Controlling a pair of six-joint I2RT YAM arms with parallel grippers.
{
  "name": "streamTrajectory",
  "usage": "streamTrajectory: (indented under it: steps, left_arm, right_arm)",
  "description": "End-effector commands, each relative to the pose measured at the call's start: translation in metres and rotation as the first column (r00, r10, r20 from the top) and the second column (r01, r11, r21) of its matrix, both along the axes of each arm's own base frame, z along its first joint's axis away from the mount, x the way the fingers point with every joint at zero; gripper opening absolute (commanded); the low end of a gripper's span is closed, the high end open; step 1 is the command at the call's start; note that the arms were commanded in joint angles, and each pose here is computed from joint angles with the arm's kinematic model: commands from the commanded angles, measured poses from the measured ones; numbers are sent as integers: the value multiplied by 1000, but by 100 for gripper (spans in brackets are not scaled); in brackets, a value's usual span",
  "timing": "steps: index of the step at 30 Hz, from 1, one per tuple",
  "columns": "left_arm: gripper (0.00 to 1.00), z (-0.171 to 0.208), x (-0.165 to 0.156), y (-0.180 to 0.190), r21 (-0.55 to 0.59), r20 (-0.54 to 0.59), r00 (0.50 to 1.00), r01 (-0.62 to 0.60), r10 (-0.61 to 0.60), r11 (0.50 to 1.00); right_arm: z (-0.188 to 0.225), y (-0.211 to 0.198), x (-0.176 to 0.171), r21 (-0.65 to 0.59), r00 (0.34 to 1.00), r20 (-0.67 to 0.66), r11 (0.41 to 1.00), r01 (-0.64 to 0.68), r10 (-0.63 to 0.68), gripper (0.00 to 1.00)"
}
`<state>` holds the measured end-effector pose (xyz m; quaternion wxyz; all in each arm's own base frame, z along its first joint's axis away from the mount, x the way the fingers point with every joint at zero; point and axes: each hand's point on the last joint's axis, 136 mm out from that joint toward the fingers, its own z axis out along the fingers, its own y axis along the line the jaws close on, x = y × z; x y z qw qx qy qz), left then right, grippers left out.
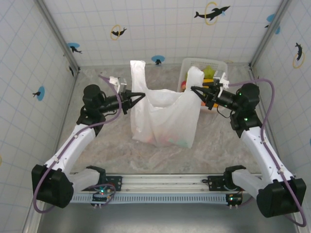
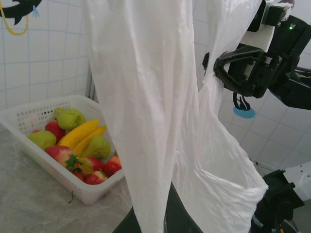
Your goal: Place the fake fruits into the plastic bag and tie a complex knot
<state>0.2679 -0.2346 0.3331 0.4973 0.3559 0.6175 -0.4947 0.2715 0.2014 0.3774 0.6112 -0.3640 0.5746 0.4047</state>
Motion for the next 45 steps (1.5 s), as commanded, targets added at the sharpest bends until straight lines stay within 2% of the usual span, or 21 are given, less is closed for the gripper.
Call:
streamTrajectory:
  steps: [1,5,10,18,23,30,36,42,45]
  left_arm:
    - [0,4,-4,-3,-25,31,999,32,-31,999]
    - [0,2,-3,-3,-22,29,999,26,-26,999]
    - [0,4,-3,-3,-18,36,999,25,-24,1000]
    - [0,6,-7,2,2,54,998,-12,12,1000]
    - [0,4,1,10,12,42,994,-101,100,995]
    - [0,-6,6,21,-13,18,983,-184,184,983]
    - [0,-17,8,24,-38,-18,977,-212,212,976]
    - [0,-3,-2,16,-58,23,991,-128,129,990]
    - [0,5,-9,9,-57,59,995,-79,83,995]
  right_arm:
    - [7,10,-16,21,997,63,999,-46,45,22]
    - [5,13,-16,15,997,72,1000,-24,23,21]
    - [39,16,-19,29,990,129,998,-57,53,1]
    - [72,15,-25,54,980,187,996,-75,63,1]
    - [55,-1,-19,78,989,150,997,7,-18,1]
    - [33,-46,5,111,978,37,974,200,-205,0]
    - [16,-68,15,147,966,-30,955,259,-257,0]
    - [20,-40,-11,116,993,32,987,108,-113,13]
    - [18,-30,-21,70,996,48,995,66,-69,31]
